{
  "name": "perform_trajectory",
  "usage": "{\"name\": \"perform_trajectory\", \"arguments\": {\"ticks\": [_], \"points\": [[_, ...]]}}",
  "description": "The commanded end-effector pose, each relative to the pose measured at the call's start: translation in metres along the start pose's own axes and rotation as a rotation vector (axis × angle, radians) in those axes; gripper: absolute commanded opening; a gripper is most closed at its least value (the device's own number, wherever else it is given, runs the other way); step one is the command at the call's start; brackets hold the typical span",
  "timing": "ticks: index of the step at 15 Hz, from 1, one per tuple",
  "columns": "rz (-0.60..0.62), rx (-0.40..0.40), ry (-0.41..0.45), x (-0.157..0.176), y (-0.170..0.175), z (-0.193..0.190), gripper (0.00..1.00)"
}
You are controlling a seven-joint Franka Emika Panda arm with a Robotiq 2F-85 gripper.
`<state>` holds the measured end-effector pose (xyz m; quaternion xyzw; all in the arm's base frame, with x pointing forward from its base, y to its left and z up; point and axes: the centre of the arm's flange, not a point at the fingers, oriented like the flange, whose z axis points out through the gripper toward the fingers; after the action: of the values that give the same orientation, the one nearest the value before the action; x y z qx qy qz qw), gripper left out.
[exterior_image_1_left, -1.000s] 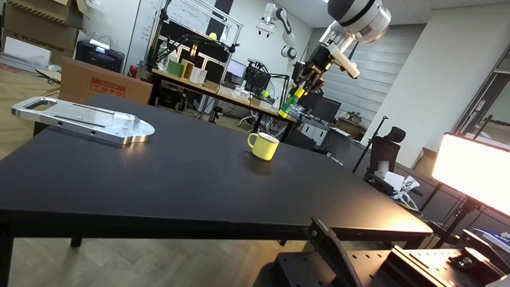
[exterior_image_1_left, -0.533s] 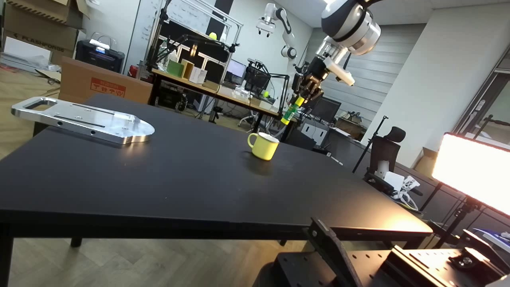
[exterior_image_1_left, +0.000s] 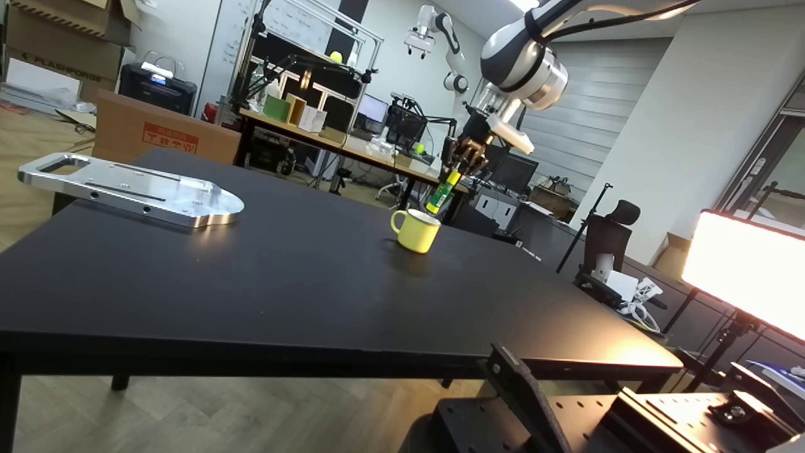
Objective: Put the glue stick inside the yellow mug
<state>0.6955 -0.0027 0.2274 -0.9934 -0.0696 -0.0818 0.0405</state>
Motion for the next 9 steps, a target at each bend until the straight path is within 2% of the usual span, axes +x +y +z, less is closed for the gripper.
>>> {"name": "perform_trajectory", "arguments": {"ticks": [1,6,9], "points": [[-0.018,-0.01,-0.025,0.014,-0.003,0.027,0.09],[-0.03,-0.01,-0.079,0.001,-0.004,0.065,0.09],[-0.033,-0.013,-0.087,-0.001,-0.003,0.074,0.09]]}}
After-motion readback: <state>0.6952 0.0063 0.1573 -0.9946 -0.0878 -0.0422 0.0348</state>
